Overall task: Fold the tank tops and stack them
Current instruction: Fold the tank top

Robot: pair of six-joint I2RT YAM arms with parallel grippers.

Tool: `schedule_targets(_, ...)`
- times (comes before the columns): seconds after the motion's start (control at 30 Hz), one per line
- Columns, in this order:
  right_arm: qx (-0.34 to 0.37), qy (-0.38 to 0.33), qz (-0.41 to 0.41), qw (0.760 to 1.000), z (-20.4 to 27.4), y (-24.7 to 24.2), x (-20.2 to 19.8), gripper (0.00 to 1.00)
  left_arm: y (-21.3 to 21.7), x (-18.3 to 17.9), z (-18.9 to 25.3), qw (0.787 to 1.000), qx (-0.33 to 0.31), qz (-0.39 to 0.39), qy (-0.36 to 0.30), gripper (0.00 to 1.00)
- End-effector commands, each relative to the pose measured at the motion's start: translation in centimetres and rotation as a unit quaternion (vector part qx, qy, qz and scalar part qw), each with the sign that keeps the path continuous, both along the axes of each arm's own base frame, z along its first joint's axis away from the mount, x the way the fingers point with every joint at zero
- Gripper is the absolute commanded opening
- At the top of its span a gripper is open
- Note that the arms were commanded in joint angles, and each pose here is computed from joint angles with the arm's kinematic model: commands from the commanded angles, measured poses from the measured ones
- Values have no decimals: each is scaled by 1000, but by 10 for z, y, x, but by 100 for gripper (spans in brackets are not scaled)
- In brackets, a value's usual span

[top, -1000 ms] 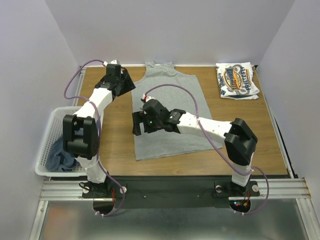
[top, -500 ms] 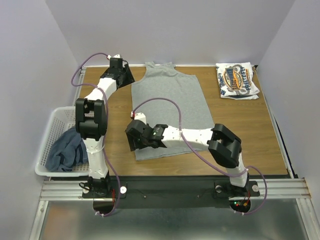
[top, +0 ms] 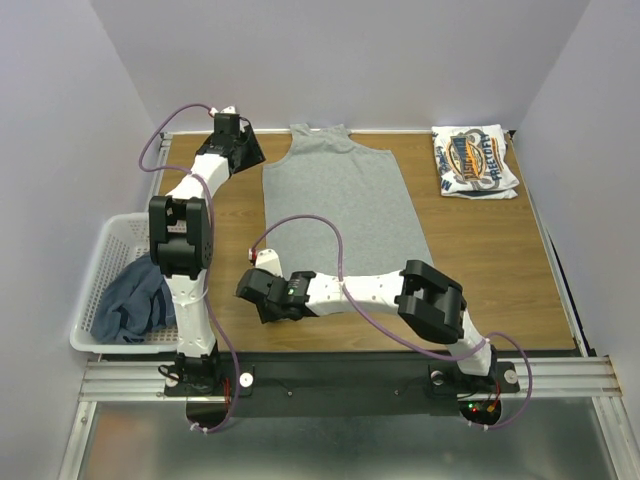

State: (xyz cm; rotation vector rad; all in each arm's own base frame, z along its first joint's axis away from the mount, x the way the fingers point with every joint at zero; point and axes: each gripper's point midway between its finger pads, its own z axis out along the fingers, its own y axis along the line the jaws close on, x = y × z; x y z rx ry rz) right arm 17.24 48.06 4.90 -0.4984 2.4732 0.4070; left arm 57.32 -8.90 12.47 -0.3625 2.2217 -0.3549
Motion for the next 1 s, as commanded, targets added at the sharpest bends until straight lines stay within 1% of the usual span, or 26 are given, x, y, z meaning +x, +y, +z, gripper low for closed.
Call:
schedule_targets(0.0,3,-22,-27,999,11,0,8,39,1,13,32,999,-6,-6,-42,59)
schedule_targets(0.6,-22,-17,-14,1000,-9,3,-5,38,2,15,30,999,-20,-11,-42,59)
schedule_targets(0.97,-25,-17,-14,999,-6,-5,-7,18,2,14,28,999,-25,-15,-42,59)
